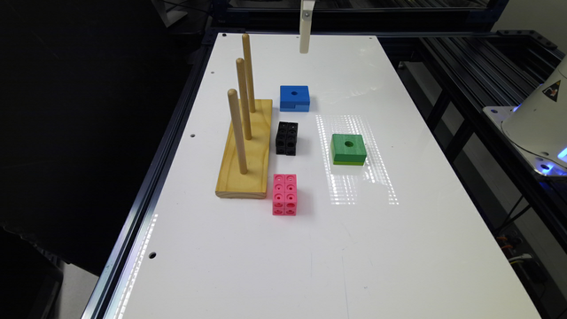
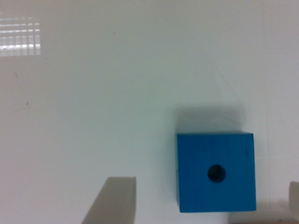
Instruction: Pick up blue block.
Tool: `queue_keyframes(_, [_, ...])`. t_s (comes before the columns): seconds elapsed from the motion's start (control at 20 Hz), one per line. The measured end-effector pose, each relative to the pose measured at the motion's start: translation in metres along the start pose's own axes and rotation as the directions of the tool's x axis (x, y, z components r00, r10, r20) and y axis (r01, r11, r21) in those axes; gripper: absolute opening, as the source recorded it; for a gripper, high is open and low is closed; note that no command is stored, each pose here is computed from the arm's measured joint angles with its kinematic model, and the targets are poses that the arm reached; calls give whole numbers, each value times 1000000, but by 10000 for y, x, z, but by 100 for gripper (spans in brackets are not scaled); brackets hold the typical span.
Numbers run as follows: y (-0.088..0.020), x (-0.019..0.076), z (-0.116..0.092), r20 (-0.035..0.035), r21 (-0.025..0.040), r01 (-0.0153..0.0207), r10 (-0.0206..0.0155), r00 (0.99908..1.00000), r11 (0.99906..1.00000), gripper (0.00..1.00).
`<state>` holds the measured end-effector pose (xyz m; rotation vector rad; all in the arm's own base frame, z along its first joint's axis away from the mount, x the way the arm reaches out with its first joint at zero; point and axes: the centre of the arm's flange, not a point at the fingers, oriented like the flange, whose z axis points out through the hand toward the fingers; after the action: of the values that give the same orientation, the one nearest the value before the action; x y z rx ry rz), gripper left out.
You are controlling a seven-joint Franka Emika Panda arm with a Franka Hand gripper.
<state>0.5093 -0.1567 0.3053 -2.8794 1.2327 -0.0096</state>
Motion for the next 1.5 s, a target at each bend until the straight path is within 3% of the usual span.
queue_keyframes(0.15, [1, 0, 151, 8110, -3625, -173, 203, 999967, 999993, 100])
queue_keyframes(0.35, [-15, 23, 400, 7765, -1648, 97, -84, 999970, 999999, 100])
queue_keyframes(0.55, [-53, 13, 448, 5574, 1381, 6865, -6872, 999961, 999975, 100])
queue_keyframes(0.85, [-84, 0, 438, 4302, 3652, 12912, -12928, 999907, 999910, 100])
queue_keyframes(0.95, [-110, -15, 438, 4875, 4605, 16614, -16637, 999850, 999851, 100])
queue_keyframes(1.2, [-189, -65, 441, 7464, 7572, 29405, -29462, 999538, 999539, 100])
queue_keyframes(1.3, [-196, -78, 461, 11345, 6171, 31561, -31630, 999435, 999483, 100])
queue_keyframes(1.35, [-195, -85, 507, 16854, 3765, 31782, -31841, 999351, 999488, 100])
queue_keyframes(1.5, [-194, -87, 693, 21606, 3843, 31035, -31111, 999282, 999511, 100])
